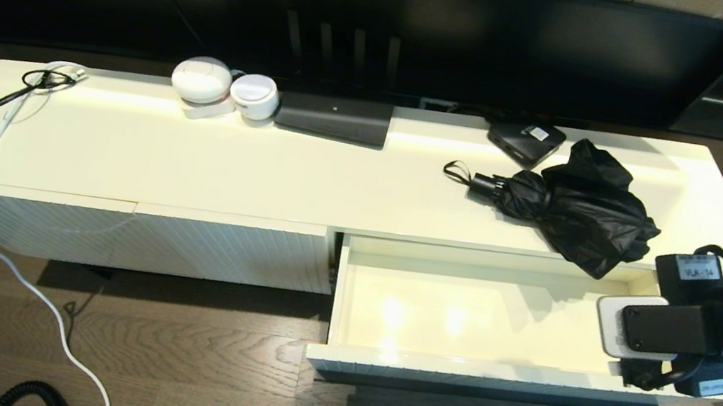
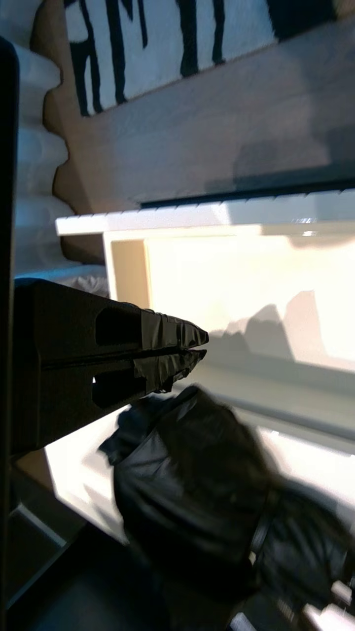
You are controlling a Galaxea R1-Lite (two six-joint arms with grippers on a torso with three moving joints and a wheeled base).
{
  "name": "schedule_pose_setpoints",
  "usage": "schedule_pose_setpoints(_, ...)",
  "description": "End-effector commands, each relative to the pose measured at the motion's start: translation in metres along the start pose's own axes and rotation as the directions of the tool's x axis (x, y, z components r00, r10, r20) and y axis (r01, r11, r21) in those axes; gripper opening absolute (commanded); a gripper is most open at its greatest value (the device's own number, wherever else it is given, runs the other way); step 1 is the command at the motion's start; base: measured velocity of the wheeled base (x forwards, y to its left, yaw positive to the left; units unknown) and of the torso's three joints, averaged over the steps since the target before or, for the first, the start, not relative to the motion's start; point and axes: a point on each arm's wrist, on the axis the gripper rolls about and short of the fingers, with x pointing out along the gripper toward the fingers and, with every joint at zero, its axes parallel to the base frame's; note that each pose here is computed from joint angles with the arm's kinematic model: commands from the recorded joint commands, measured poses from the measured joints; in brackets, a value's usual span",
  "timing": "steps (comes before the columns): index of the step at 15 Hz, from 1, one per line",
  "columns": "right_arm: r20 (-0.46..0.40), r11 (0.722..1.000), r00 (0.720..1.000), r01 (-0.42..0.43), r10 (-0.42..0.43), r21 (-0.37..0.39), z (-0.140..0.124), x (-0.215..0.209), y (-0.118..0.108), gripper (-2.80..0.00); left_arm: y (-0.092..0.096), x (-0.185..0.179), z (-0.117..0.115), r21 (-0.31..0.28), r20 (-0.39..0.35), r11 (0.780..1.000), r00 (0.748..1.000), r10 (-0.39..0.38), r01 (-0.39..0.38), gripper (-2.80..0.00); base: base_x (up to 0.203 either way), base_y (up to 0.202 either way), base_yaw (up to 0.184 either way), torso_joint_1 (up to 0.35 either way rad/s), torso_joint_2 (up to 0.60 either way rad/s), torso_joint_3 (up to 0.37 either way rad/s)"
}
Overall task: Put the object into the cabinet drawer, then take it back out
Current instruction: Put the umbrella in the drawer
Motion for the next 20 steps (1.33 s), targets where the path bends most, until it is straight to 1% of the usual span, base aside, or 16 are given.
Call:
schedule_pose_setpoints(1,-0.003,0.998,0.998,0.069,-0.069,-0.012,-0.003,-0.018,-0.008,-2.8,0.0,0.0,0.0,0.0,-0.001,1.0,1.0,0.001,-0.001,-2.8,0.0,0.0,0.0,0.0,0.0,0.0)
schedule_pose_setpoints(2,-0.022,0.995,0.995,0.097,-0.098,-0.027,-0.004,-0.02,-0.016,-2.8,0.0,0.0,0.0,0.0,-0.001,1.0,1.0,0.001,-0.001,-2.8,0.0,0.0,0.0,0.0,0.0,0.0)
schedule_pose_setpoints(3,-0.058,0.994,0.993,0.105,-0.107,-0.043,-0.009,-0.017,-0.021,-2.8,0.0,0.0,0.0,0.0,-0.001,1.0,1.0,0.001,-0.001,-2.8,0.0,0.0,0.0,0.0,0.0,0.0)
schedule_pose_setpoints(5,-0.08,0.992,0.99,0.112,-0.116,-0.058,-0.013,-0.012,-0.027,-2.8,0.0,0.0,0.0,0.0,-0.001,1.0,1.0,0.0,0.0,-2.8,0.0,0.0,0.0,0.0,0.0,0.0)
schedule_pose_setpoints(8,-0.111,0.991,0.986,0.121,-0.127,-0.062,-0.019,0.017,-0.038,-2.8,0.0,0.0,0.0,0.0,-0.001,1.0,1.0,0.001,-0.001,-2.8,0.0,0.0,0.0,0.0,0.0,0.0)
schedule_pose_setpoints(11,-0.118,0.99,0.984,0.127,-0.134,-0.067,-0.019,0.035,-0.054,-2.8,0.0,0.0,0.0,0.0,-0.001,1.0,1.0,0.001,-0.001,-2.8,0.0,0.0,0.0,0.0,0.0,0.0)
schedule_pose_setpoints(15,-0.121,0.99,0.985,0.117,-0.125,-0.073,-0.017,0.054,-0.067,-2.8,0.0,0.0,0.0,0.0,-0.001,1.0,1.0,0.001,-0.001,-2.8,0.0,0.0,0.0,0.0,0.0,0.0)
schedule_pose_setpoints(20,-0.124,0.99,0.983,0.129,-0.135,-0.056,-0.016,0.06,-0.072,-2.8,0.0,0.0,0.0,0.0,-0.001,1.0,1.0,0.001,-0.001,-2.8,0.0,0.0,0.0,0.0,0.0,0.0)
